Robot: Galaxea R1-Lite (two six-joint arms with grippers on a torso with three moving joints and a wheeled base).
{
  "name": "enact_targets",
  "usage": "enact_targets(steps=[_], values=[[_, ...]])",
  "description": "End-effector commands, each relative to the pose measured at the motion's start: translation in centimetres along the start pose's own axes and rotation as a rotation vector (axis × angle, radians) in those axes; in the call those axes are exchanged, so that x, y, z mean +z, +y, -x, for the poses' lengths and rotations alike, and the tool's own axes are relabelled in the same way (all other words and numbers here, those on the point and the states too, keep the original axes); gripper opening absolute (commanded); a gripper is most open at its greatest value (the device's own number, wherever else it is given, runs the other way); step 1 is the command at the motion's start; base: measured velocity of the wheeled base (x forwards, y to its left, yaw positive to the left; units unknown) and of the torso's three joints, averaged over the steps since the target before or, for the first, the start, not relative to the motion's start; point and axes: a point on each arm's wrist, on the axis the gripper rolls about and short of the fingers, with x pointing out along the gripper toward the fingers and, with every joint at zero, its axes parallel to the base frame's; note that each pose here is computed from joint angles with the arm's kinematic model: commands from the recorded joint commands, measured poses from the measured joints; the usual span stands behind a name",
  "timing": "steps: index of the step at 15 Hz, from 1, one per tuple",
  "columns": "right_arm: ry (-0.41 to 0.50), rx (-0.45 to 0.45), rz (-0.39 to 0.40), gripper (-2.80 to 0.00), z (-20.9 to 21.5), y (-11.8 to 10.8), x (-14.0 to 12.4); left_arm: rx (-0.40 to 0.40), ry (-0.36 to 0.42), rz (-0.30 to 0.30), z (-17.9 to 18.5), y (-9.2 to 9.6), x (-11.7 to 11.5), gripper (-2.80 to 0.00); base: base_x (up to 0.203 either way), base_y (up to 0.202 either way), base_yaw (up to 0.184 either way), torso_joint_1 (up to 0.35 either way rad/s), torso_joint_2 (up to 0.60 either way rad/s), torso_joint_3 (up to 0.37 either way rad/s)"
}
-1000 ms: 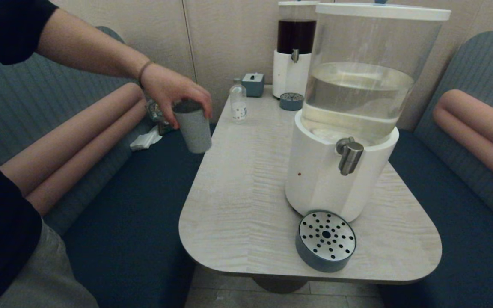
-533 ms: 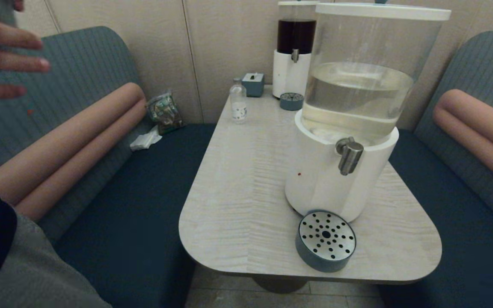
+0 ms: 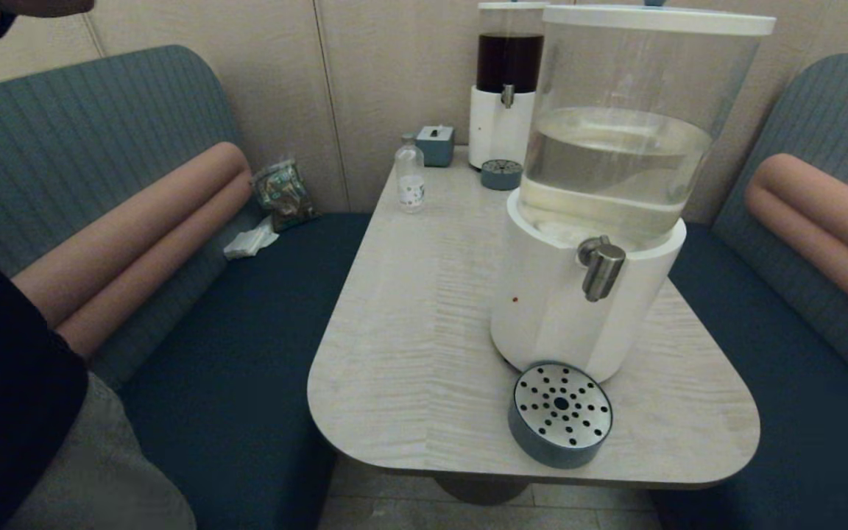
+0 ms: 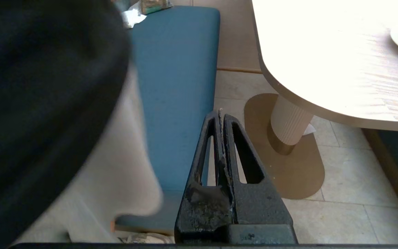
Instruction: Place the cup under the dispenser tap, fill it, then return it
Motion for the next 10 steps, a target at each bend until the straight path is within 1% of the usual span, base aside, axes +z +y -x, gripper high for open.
enact_targets(steps=[1, 10], values=[[-0.001, 0.000, 0.001, -2.80, 0.01, 0.00, 0.00, 0.001, 0.002, 0.000, -0.01, 0.00, 0.00, -2.80, 0.000, 0.000, 0.000, 0.000, 0.00, 0.000], [0.000, 0.001, 0.001, -2.80, 0.00, 0.00, 0.00, 0.001, 0.002, 0.000, -0.01, 0.00, 0.00, -2.80, 0.000, 0.000, 0.000, 0.000, 0.00, 0.000]])
